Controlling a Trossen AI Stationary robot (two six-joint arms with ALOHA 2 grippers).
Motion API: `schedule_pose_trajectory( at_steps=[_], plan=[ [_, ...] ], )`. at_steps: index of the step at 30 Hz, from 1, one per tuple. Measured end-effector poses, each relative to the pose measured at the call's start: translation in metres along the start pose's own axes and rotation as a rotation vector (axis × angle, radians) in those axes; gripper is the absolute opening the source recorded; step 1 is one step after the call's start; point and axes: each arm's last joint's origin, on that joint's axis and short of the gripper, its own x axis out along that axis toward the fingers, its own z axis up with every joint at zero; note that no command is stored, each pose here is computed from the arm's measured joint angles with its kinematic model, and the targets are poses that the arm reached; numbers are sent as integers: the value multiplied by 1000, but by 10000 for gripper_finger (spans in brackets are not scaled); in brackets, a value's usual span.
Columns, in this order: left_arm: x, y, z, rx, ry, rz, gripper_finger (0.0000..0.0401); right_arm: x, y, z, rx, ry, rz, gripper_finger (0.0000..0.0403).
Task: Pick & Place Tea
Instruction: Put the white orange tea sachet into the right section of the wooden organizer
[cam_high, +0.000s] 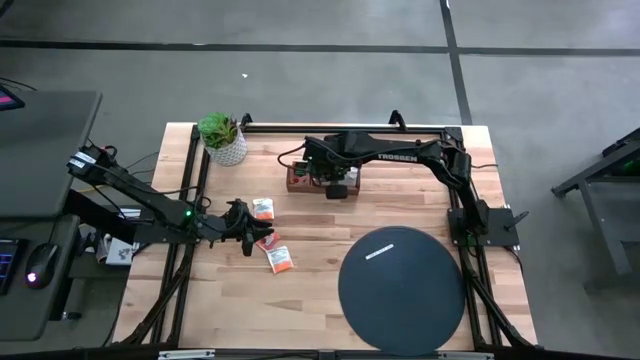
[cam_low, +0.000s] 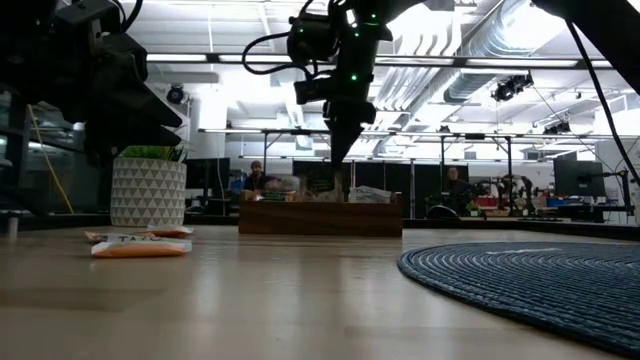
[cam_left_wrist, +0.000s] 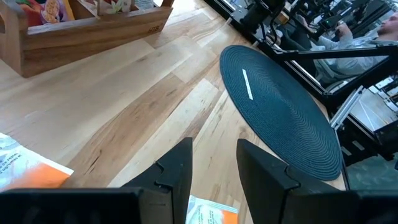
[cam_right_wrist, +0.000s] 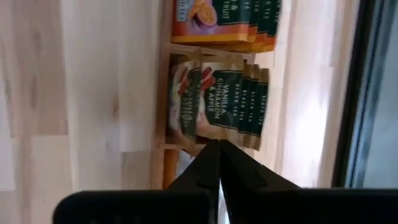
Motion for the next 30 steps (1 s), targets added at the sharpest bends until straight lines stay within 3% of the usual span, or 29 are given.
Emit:
schedule_pose_trajectory(
  at_steps=[4, 9, 16, 23, 30],
  plan=[
    [0, 0, 0, 0, 0, 0, 123, 0, 0, 0, 19, 4, -18, 32],
    [0, 1, -1, 7, 10, 8, 123, 0, 1, 0, 68, -7, 21, 95],
    [-1, 8, -9, 15, 130, 41, 123, -4, 20, 6, 64, -30, 75, 165],
    [-2, 10, -15, 10, 258, 3, 123, -10, 47, 18, 27, -99, 140, 178],
    [-4, 15, -20, 18, 337, 31, 123, -22, 83, 41, 37, -301, 273, 179]
  ],
)
